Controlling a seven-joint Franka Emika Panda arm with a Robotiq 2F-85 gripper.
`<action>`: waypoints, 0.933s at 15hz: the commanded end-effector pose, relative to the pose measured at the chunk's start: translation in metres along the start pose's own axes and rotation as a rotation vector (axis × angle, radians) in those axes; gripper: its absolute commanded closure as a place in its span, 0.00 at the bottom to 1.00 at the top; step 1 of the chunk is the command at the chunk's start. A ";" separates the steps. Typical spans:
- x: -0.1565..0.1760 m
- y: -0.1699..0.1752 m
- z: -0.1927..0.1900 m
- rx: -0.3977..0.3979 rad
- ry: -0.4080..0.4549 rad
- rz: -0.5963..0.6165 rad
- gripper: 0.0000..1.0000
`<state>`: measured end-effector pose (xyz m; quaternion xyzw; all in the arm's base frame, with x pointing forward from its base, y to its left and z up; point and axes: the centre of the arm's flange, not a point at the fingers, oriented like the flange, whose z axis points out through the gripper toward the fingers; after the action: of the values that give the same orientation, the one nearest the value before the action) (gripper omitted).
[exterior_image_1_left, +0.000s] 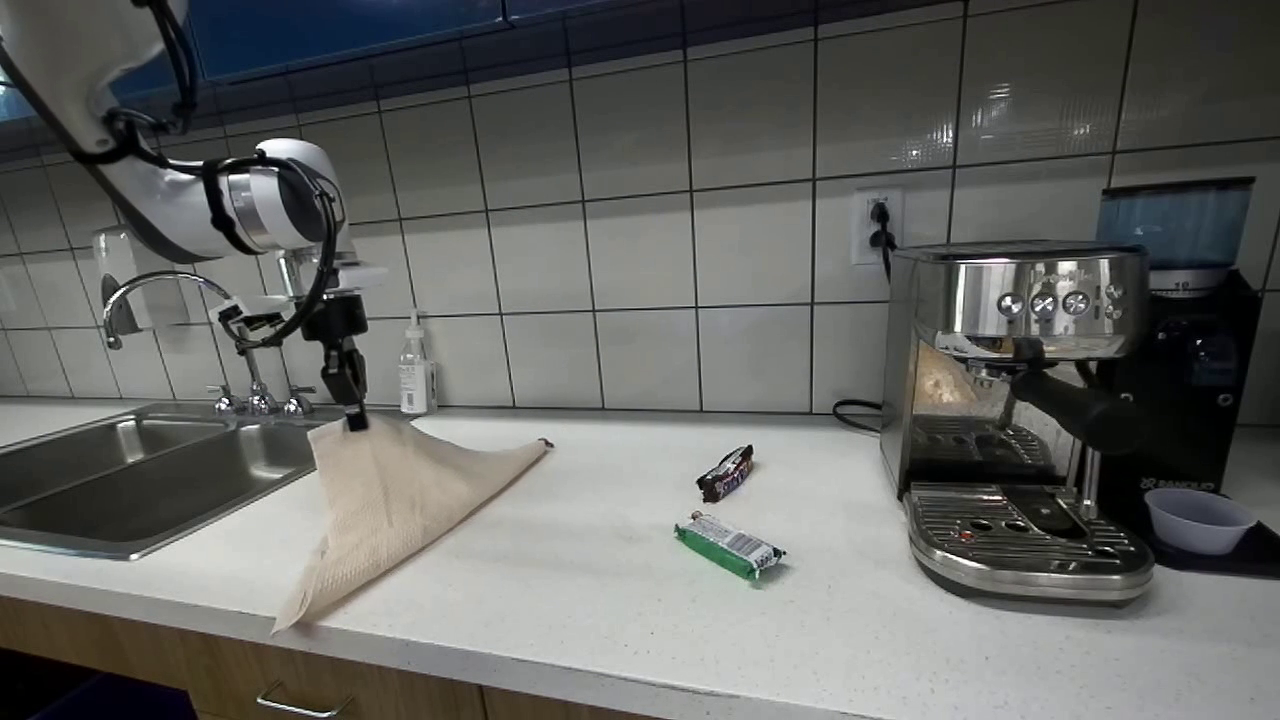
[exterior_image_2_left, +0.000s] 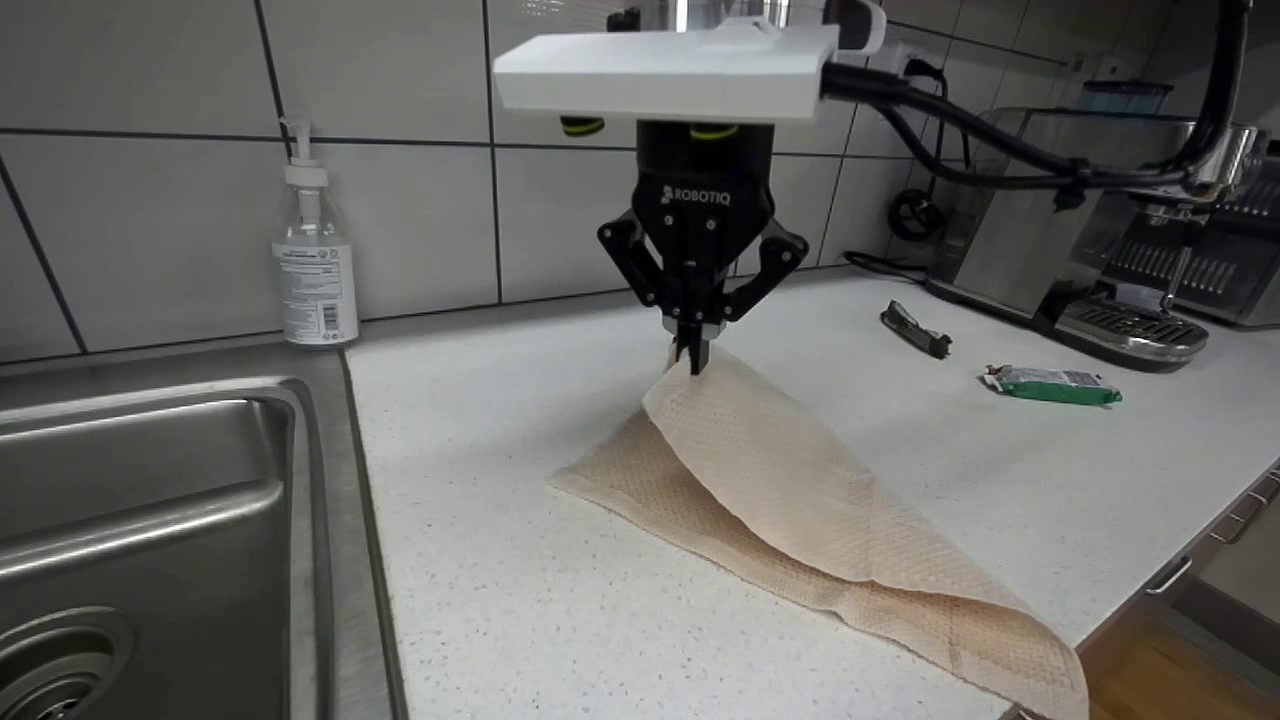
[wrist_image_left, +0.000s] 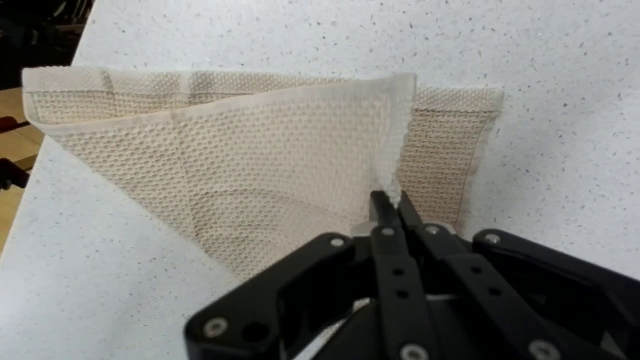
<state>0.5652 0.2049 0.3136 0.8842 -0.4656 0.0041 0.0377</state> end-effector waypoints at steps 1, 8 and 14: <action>-0.007 -0.011 -0.007 -0.015 -0.014 0.042 0.99; -0.013 -0.015 -0.003 -0.026 -0.016 0.084 0.99; -0.012 -0.022 0.006 -0.048 -0.018 0.114 0.99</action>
<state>0.5658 0.2176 0.3038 0.8647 -0.5000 -0.0032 0.0483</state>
